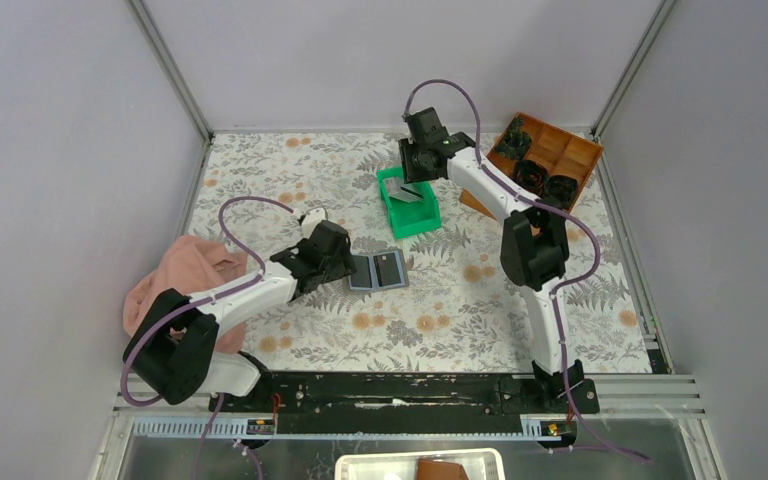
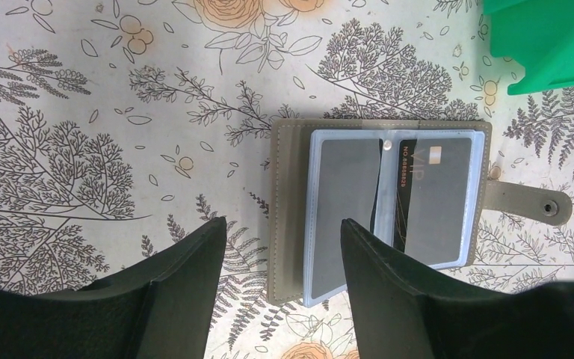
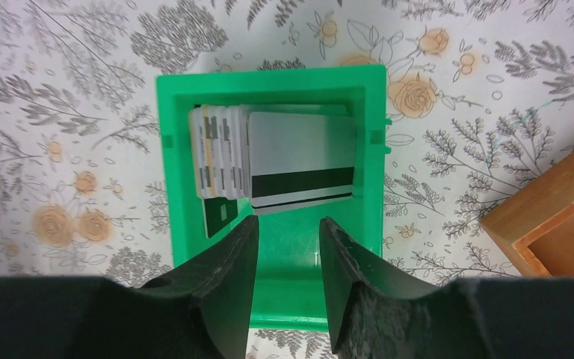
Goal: Put the credit cards into the card holder
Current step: Pick up the credit card from the storage box.
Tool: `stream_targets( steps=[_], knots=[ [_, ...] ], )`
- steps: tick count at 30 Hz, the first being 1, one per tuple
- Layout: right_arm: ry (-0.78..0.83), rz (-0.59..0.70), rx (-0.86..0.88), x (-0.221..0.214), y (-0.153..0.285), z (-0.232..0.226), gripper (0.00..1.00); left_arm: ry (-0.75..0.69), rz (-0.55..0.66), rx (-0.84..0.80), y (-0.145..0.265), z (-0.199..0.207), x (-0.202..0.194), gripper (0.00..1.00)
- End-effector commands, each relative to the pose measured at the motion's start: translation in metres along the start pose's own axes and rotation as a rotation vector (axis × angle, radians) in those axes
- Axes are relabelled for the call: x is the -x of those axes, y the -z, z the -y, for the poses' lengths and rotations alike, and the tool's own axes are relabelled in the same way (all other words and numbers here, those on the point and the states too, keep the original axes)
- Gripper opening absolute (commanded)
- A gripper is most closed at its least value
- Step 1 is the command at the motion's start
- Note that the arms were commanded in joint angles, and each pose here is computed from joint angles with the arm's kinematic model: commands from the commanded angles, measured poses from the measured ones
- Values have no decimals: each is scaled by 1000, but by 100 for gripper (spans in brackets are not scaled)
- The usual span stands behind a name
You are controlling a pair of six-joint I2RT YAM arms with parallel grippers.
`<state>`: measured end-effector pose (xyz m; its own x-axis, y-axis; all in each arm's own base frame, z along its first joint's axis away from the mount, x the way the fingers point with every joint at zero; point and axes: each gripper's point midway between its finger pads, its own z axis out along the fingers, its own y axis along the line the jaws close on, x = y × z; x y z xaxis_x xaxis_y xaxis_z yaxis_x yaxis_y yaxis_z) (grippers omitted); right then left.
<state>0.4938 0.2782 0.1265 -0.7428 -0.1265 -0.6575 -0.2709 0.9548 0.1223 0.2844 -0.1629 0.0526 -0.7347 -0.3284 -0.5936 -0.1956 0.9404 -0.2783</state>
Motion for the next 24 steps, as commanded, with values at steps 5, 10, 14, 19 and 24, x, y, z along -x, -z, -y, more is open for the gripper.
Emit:
stream_targets(
  steps=[5, 10, 14, 19, 24],
  knots=[
    [8, -1, 43, 10, -3, -3, 44, 4, 19, -35, 3, 6, 7, 65],
    [-2, -7, 68, 8, -9, -8, 45, 4, 13, -34, 2, 5, 4, 65],
    [-2, -9, 74, 9, -14, -10, 47, 7, 10, -40, 3, 5, 3, 65],
    [-11, -24, 93, 9, -26, -14, 47, 9, 21, -45, 5, 6, 6, 65],
    [-14, -36, 92, 5, -37, -14, 48, 4, 20, -43, 5, 5, 5, 65]
  ],
)
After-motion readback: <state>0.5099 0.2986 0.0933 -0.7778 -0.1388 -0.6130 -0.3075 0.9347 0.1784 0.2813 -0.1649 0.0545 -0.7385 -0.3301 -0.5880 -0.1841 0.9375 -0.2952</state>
